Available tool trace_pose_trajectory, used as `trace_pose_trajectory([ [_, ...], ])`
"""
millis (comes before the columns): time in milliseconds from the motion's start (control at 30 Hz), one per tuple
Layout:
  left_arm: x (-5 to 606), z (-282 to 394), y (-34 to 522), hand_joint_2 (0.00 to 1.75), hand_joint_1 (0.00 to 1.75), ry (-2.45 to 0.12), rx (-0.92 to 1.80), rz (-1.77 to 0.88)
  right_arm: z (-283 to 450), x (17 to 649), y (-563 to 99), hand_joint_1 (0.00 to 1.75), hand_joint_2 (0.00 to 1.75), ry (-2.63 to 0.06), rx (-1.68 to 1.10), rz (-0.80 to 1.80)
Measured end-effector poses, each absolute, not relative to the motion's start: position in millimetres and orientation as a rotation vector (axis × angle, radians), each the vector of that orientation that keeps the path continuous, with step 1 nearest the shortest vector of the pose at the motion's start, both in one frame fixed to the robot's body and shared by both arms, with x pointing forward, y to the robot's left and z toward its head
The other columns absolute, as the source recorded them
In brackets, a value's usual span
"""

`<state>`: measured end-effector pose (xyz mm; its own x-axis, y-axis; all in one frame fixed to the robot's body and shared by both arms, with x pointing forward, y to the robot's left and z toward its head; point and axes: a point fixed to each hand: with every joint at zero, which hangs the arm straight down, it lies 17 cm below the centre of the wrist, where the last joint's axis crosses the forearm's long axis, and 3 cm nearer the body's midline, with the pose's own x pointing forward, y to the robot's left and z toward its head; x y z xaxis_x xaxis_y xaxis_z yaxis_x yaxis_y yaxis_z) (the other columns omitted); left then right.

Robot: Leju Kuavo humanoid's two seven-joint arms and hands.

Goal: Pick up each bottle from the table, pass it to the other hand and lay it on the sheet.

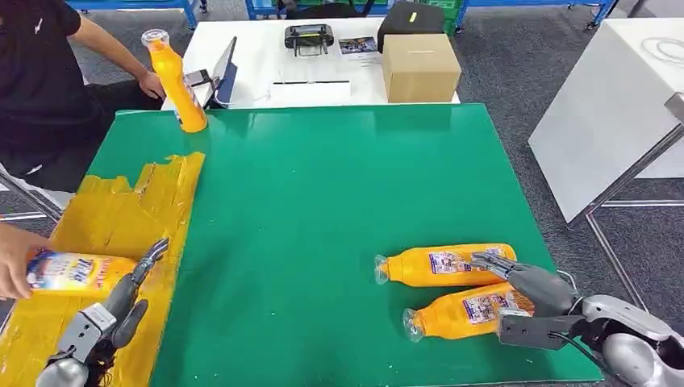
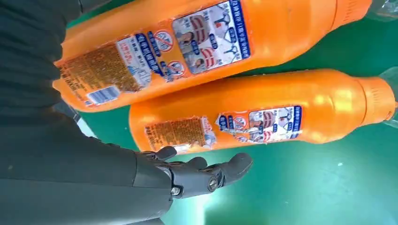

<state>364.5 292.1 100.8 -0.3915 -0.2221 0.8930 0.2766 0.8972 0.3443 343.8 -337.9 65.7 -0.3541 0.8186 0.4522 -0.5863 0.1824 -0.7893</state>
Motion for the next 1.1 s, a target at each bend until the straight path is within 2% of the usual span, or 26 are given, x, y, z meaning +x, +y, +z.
trace_pose_trajectory([
  [400, 363.5, 105.3, 288.5, 0.00, 0.00, -1.908, -0.084, -0.512, 55.0, 340.9, -336.8, 0.00, 1.75, -1.222, -0.243, 1.494],
  [833, 373.5, 119.8, 292.9, 0.00, 0.00, -1.946, -0.091, -0.461, 43.3, 331.5, -366.0, 0.00, 1.75, -1.115, -0.256, 1.510],
  [1100, 359.5, 113.1, 313.2, 0.00, 0.00, -1.923, -0.082, -0.400, 86.0, 288.2, -378.1, 0.00, 1.75, -1.151, -0.311, 1.485],
])
